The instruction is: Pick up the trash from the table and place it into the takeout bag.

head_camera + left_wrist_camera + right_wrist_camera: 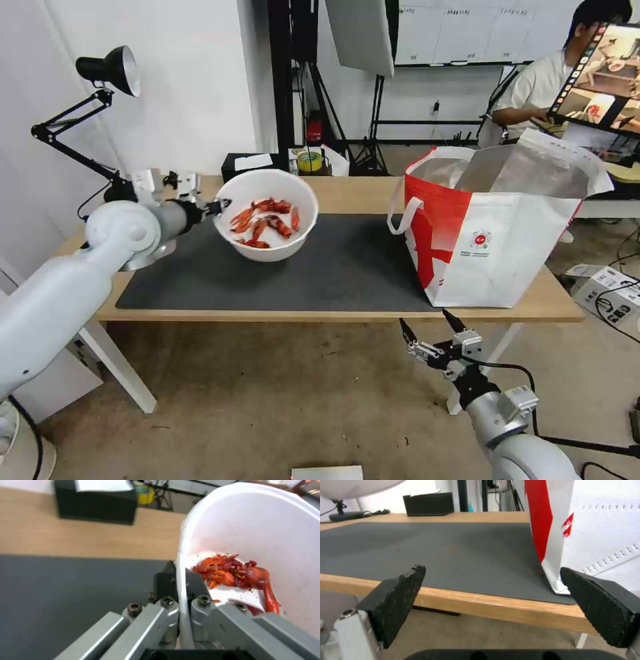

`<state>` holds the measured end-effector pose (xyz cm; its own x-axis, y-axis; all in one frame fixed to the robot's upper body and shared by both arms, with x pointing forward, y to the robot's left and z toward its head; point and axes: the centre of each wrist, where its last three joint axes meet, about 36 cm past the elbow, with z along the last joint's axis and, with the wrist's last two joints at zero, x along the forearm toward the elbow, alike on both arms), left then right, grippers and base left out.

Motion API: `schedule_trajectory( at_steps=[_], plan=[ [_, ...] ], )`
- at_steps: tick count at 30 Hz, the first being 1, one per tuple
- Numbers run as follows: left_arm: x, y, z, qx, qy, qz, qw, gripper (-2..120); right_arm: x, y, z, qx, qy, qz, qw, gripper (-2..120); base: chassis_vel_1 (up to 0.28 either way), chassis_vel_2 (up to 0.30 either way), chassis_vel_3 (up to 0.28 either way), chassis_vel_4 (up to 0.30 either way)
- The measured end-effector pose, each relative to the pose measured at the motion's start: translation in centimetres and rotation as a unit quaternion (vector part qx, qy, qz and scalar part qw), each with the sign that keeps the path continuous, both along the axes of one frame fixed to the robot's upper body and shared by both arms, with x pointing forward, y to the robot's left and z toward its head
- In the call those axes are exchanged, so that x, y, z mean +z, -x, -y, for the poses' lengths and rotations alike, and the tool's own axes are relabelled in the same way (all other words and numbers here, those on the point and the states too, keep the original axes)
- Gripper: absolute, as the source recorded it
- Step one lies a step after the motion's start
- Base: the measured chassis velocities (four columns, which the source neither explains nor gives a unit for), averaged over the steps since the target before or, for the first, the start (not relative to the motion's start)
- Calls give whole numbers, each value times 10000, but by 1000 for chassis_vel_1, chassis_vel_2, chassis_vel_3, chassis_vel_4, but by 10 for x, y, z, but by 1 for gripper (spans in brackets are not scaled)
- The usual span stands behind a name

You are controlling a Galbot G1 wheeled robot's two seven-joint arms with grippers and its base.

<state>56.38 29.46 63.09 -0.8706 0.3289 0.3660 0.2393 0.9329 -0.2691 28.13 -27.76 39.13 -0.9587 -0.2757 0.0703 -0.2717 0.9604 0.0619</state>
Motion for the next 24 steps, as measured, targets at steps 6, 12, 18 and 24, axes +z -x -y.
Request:
schedule_trajectory(
  at_steps=[6,12,18,24],
  plan=[
    [29,-34,52,-267,181,134,9994,0,0,0,0,1,0,1,10000,100,0,0,0,0],
    [59,-51,86,-482,263,328,9980,0,0,0,0,0,0,1,10000,100,0,0,0,0],
    [77,-59,112,-660,351,438,9962,0,0,0,0,1,0,1,10000,100,0,0,0,0],
    [99,-67,135,-781,498,567,9941,0,0,0,0,0,0,1,10000,100,0,0,0,0]
  ],
)
